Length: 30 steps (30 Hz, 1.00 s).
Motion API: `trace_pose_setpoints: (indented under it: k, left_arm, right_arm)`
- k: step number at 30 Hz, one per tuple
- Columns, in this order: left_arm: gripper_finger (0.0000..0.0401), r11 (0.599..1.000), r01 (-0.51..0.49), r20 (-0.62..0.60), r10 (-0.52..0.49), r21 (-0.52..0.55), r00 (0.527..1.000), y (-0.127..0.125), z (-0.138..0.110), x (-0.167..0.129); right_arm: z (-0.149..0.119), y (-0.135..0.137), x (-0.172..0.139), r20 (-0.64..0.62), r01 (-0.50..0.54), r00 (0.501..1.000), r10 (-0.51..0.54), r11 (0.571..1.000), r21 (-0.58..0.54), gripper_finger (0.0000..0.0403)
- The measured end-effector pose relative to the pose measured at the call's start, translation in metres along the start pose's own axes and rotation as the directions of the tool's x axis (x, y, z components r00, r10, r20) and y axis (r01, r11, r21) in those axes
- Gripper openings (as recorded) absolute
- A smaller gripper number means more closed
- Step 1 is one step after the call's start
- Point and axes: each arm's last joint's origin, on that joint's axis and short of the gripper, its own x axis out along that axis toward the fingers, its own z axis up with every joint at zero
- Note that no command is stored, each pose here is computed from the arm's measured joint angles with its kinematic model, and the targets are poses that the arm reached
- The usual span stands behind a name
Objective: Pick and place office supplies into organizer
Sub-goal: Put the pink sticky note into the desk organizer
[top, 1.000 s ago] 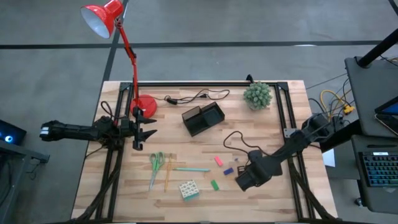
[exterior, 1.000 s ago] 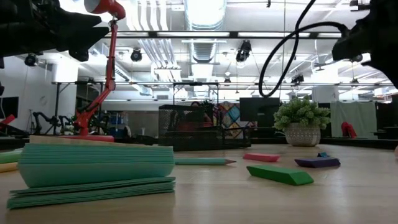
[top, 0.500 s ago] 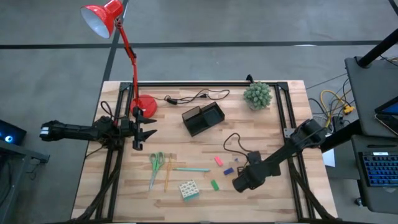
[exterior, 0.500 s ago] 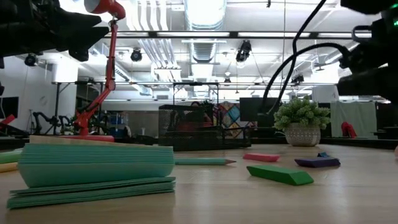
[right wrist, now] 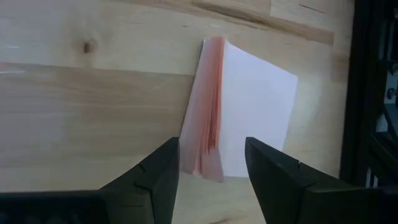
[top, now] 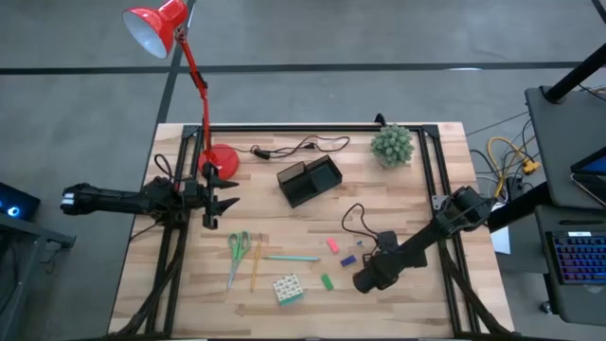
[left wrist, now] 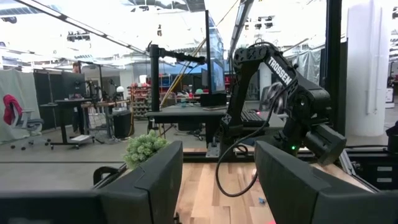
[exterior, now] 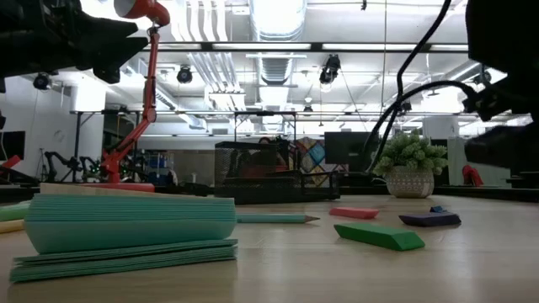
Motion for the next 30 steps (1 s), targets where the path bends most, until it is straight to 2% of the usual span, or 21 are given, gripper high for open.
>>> trace_pose_setpoints:
  k: [6,10,17,23,30]
  left_arm:
    - [0.0187,1.000,0.000,0.001,0.000,0.000,1.000,0.0000,0.0001,0.0000]
    - [0.0187,1.000,0.000,0.002,0.000,0.000,1.000,0.0000,0.0002,-0.0001]
    - [0.0187,1.000,0.000,0.001,0.000,0.000,1.000,0.0000,0.0001,0.0000]
    - [0.0187,1.000,0.000,0.002,0.000,0.000,1.000,0.0000,0.0002,0.0000]
    - [0.0187,1.000,0.000,0.003,0.000,-0.001,1.000,0.0001,0.0003,-0.0001]
  right_arm:
    - [-0.0012,0.0025,0.0039,0.004,0.011,1.000,-0.011,1.000,0.001,0.0163]
    - [-0.0013,0.0027,0.0039,0.002,0.009,1.000,-0.009,1.000,0.001,0.0142]
    - [-0.0016,0.0027,0.0043,-0.007,0.011,1.000,-0.011,1.000,-0.001,0.0080]
    - [-0.0033,0.0056,0.0051,-0.038,-0.023,0.999,0.020,0.996,-0.082,0.0018]
    - [-0.0037,0.0046,0.0054,-0.074,-0.003,0.997,-0.005,0.994,-0.107,0.0009]
